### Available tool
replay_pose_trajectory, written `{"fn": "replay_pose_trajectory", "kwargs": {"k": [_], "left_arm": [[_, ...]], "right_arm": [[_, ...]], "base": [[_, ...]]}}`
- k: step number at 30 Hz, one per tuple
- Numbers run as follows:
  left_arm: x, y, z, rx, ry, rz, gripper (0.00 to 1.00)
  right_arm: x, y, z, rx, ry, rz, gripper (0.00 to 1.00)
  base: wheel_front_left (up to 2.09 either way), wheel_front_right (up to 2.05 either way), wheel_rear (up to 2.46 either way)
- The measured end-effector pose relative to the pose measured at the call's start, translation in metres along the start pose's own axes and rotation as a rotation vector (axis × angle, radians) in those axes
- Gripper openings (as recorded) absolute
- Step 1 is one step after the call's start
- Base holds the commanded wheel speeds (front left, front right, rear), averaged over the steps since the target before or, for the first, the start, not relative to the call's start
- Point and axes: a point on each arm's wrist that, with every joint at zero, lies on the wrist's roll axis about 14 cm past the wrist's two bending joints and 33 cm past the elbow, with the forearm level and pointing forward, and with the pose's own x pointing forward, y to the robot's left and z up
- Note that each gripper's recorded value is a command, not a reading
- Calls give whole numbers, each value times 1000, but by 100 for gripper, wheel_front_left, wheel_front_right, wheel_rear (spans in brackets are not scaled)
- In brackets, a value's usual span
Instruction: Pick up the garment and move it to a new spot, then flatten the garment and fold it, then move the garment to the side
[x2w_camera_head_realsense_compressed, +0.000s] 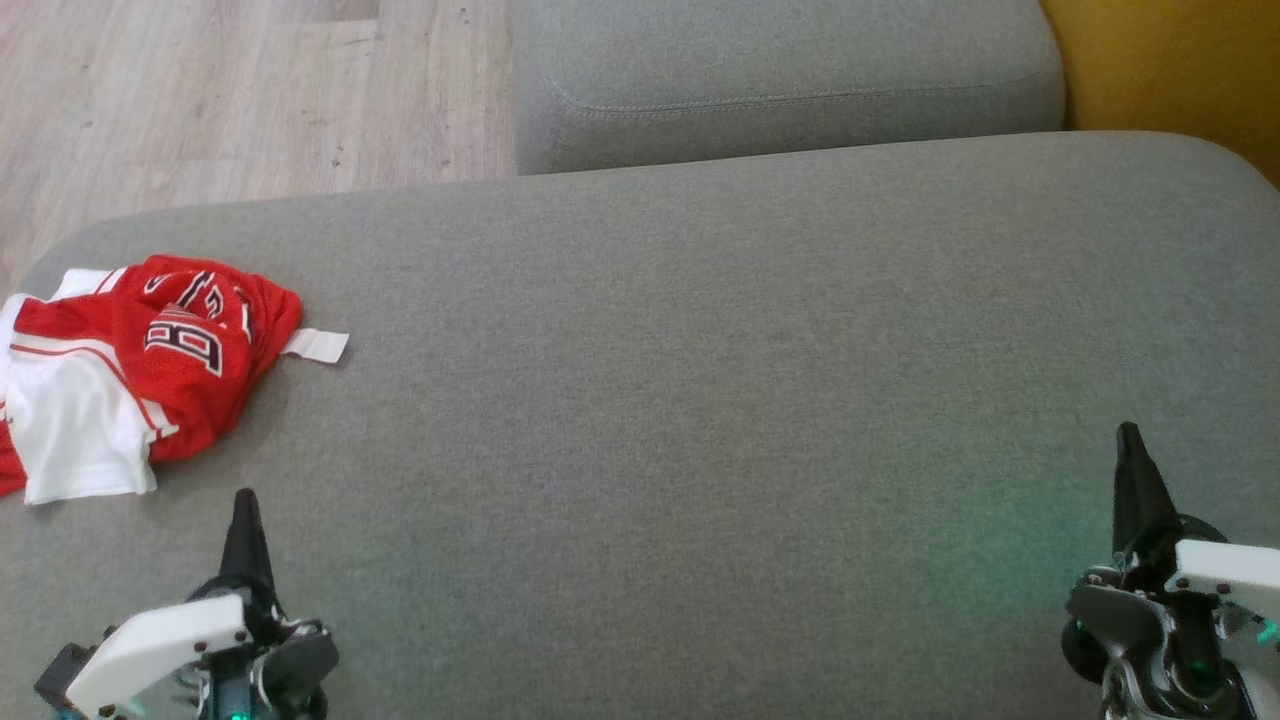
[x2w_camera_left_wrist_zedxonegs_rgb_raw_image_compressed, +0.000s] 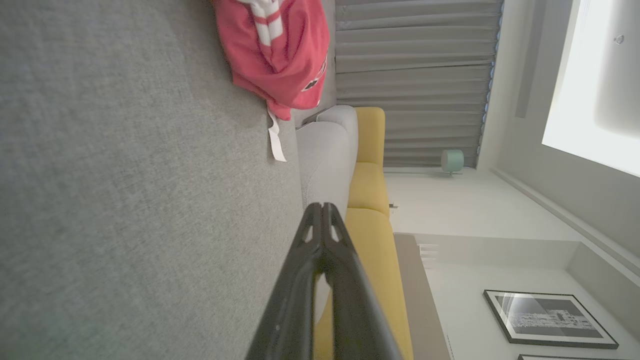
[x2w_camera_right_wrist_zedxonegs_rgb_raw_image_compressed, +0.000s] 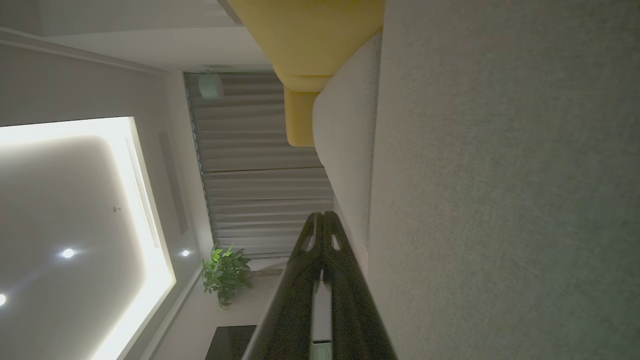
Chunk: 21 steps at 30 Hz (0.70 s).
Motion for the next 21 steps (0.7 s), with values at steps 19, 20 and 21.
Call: {"fn": "replay_pose_trajectory", "kwargs": {"k": [19,20,21], "left_arm": [[-26,54,-3,62,-5,174,100],[-26,54,-4,78,-5,174,100],[-26,54,-4,93,-5,175,100]], "right_arm": [[-23,-53,-5,-79,7,-161,100],[-23,-52,-5,-91,10,-160,100],[-23,-52,-5,-104,8,-159,100]], "base": [[0,0,0],[0,0,0],[0,0,0]]}}
